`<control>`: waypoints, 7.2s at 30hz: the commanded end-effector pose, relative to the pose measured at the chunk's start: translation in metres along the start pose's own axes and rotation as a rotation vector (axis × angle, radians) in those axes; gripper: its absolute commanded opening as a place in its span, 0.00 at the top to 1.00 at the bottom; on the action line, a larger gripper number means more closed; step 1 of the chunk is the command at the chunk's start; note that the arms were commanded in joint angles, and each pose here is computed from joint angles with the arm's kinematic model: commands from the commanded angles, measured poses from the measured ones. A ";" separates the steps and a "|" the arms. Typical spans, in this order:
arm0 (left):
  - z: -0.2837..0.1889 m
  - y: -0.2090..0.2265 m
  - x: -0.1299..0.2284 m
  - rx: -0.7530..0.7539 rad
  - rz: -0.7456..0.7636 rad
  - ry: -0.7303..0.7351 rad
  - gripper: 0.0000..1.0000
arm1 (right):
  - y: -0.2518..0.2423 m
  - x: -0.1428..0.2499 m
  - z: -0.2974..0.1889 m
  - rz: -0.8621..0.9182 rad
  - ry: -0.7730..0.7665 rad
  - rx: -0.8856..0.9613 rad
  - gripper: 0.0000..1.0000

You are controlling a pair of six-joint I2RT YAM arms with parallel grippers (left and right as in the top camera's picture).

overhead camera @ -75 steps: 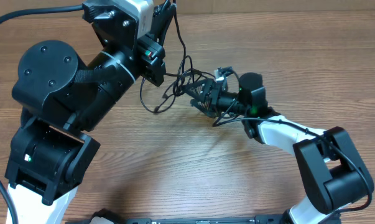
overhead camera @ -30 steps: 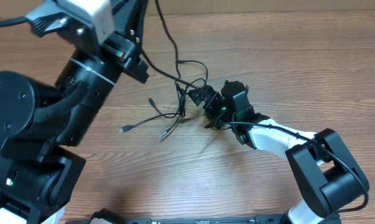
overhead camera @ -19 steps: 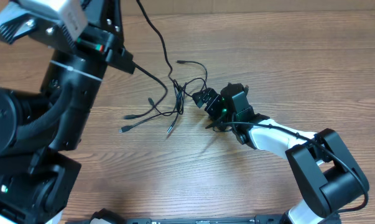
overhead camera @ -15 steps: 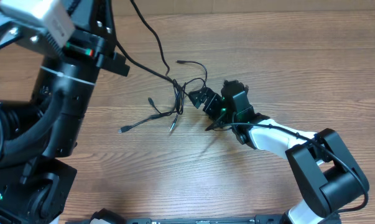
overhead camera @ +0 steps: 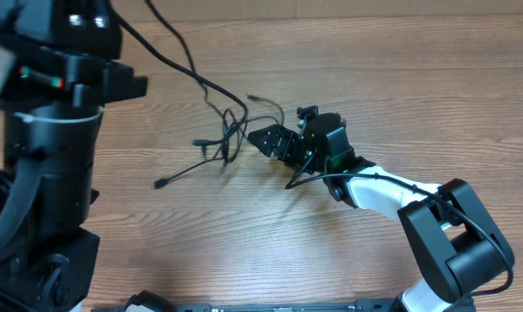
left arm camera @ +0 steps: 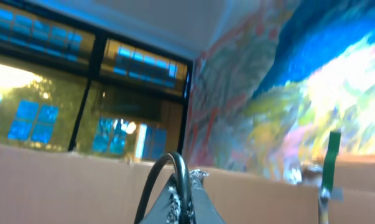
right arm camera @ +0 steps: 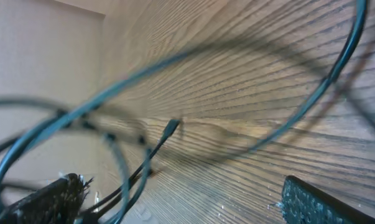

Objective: Untangle cables

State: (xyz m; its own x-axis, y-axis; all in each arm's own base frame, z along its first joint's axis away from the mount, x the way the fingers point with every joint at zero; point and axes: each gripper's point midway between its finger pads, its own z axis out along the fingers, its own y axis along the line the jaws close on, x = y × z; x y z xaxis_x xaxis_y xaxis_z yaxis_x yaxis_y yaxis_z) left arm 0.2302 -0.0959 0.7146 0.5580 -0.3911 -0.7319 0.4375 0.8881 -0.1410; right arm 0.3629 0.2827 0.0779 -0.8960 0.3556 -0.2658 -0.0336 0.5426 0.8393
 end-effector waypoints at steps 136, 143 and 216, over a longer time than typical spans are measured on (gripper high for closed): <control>-0.168 0.325 0.271 -1.184 -0.055 0.997 0.96 | -0.041 -0.016 0.012 -0.177 -0.055 0.504 0.19; -0.232 0.371 0.294 -1.422 -0.138 1.104 0.96 | -0.041 -0.016 0.012 -0.177 -0.055 0.504 0.16; -0.438 0.303 0.448 -1.454 -0.590 2.026 0.96 | -0.046 -0.011 0.010 -0.170 -0.035 0.527 0.00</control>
State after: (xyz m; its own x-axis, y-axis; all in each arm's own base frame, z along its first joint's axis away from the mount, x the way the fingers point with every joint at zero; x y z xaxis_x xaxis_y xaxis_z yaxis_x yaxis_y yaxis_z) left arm 0.3142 0.1009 0.0531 -0.6993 -0.6884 0.1926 -0.7020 0.7121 -0.0040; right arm 0.3744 0.2588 0.0215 -0.8946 0.2440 -0.3743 0.0729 0.9062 0.4164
